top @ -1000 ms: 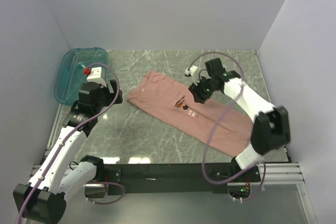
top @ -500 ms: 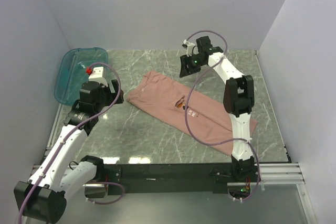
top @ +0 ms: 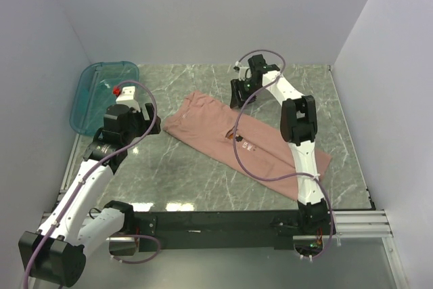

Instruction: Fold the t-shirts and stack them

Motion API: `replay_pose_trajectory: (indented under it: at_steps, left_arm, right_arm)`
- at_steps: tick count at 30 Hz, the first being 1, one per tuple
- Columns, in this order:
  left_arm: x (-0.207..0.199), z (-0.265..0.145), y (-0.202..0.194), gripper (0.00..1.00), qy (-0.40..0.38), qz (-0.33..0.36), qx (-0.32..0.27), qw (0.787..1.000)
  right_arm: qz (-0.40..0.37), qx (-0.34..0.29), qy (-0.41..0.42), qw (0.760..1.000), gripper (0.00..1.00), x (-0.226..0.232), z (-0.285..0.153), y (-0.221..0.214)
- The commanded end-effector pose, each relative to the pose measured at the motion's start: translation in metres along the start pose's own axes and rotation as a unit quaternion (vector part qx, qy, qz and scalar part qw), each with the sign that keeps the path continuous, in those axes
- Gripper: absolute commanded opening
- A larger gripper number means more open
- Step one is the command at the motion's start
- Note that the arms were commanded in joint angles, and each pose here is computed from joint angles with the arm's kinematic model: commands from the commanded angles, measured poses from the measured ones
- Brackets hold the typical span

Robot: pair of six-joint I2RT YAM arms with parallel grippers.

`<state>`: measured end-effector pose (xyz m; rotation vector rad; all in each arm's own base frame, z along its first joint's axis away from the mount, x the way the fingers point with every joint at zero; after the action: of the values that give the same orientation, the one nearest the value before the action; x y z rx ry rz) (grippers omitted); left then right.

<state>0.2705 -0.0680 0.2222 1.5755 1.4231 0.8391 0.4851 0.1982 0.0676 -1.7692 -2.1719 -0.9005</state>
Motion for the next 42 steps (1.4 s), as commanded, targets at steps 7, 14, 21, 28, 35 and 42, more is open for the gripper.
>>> replay_pose_trajectory:
  at_steps: [7,14,21,28,35,42]
  left_arm:
    - [-0.003,0.0,0.011,0.88,-0.013,0.005,-0.023,1.0]
    - [-0.004,0.001,0.011,0.88,-0.017,0.005,-0.023,1.0]
    - [-0.005,0.003,0.009,0.88,-0.02,0.006,-0.019,1.0]
    - [-0.005,0.006,0.007,0.88,-0.02,0.005,-0.013,1.0]
    - [-0.008,0.009,0.004,0.88,-0.028,0.004,-0.005,1.0]
    - [-0.016,0.016,0.002,0.88,-0.056,-0.003,-0.001,0.998]
  right_arm:
    - [-0.01,0.027,0.025,0.999,0.51,0.01,0.003,-0.007]
    - [-0.009,0.039,0.029,0.999,0.38,0.012,0.012,-0.009]
    - [-0.006,0.029,0.037,0.999,0.1,0.013,0.011,-0.002]
    - [0.044,-0.064,-0.003,0.997,0.0,-0.014,-0.016,0.042]
    - [0.136,-0.165,-0.1,0.972,0.0,-0.083,-0.06,0.078]
    - [0.149,-0.209,-0.131,0.958,0.37,-0.125,-0.101,0.091]
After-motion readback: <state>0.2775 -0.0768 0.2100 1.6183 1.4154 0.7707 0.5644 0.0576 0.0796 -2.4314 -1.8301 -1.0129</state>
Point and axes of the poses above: each gripper's point midway between its finger pads, its own z axis out along the fingers, its own x axis along the line the jaws close on, y = z × x, the point moved 4 cm from there along -z, back along the fingers, and after that the axes turned 11 degrees about z, right-handed, at the moved point
